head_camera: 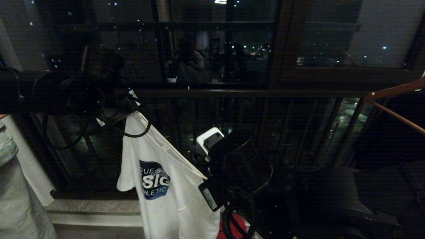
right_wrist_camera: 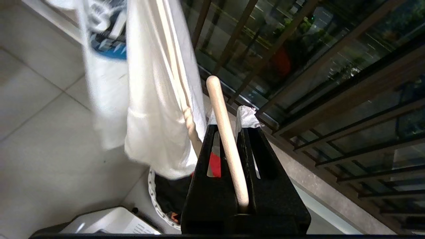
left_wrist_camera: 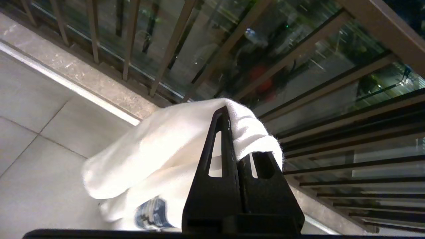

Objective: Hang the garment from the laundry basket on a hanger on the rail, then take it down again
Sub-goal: Take the clothes off the clothes rack

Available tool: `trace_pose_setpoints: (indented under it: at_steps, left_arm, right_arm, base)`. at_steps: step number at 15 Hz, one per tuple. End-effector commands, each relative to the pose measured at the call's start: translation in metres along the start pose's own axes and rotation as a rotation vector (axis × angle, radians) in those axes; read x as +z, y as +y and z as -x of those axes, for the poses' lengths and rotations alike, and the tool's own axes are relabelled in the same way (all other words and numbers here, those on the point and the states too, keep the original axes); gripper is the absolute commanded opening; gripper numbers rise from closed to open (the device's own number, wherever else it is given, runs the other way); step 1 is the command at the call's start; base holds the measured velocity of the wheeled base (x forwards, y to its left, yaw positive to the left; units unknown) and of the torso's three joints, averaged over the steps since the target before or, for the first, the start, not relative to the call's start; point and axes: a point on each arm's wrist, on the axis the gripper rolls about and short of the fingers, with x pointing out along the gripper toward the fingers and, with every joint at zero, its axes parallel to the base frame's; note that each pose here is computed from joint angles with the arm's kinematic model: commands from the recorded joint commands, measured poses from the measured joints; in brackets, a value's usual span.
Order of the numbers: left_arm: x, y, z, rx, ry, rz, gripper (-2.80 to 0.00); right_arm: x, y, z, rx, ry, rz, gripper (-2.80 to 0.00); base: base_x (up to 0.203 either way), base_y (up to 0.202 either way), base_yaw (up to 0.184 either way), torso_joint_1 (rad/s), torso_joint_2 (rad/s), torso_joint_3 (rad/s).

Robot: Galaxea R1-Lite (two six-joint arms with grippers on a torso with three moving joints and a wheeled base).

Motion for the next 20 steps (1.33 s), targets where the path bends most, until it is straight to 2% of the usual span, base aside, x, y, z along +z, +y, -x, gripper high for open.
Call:
trace_pose_setpoints:
  at_steps: [1,6,9,14,17,20]
  left_arm:
    - [0.001,-0.002,0.009,-0.016,-0.003,0.002,-2.80]
    - [-0.010,-0.004,0.026,-0.026,0.041,-0.083,-2.80]
    - [-0.011,-0.004,0.027,-0.024,0.041,-0.091,-2.80]
    - [-0.026,-0.010,0.026,-0.030,0.096,-0.133,-2.80]
    - [-0.035,-0.016,0.032,-0.057,0.119,-0.154,-2.80]
    - [-0.055,-0.023,0.037,-0.082,0.167,-0.197,-2.80]
  right_arm:
    - [0.004,-0.002,-0.001,-0.007,-0.023,-0.018,-2.80]
    - [0.018,-0.016,-0.014,-0.046,-0.095,-0.095,-2.80]
    - [0.028,-0.027,-0.020,-0.073,-0.121,-0.169,-2.80]
    - [0.049,-0.032,-0.025,-0.074,-0.193,-0.365,-2.80]
    - [0.059,-0.038,-0.032,-0.087,-0.283,-0.436,-2.80]
    - [0.065,-0.039,-0.035,-0.091,-0.375,-0.489,-2.80]
  base:
    - [0.000,0.000,0.000,0.000,0.00,0.000]
    - [0.000,0.000,0.000,0.000,0.00,0.000]
    - [0.000,0.000,0.000,0.000,0.00,0.000]
    - [0.000,0.000,0.000,0.000,0.00,0.000]
    - [0.000,0.000,0.000,0.000,0.00,0.000]
    - [0.000,0.000,0.000,0.000,0.00,0.000]
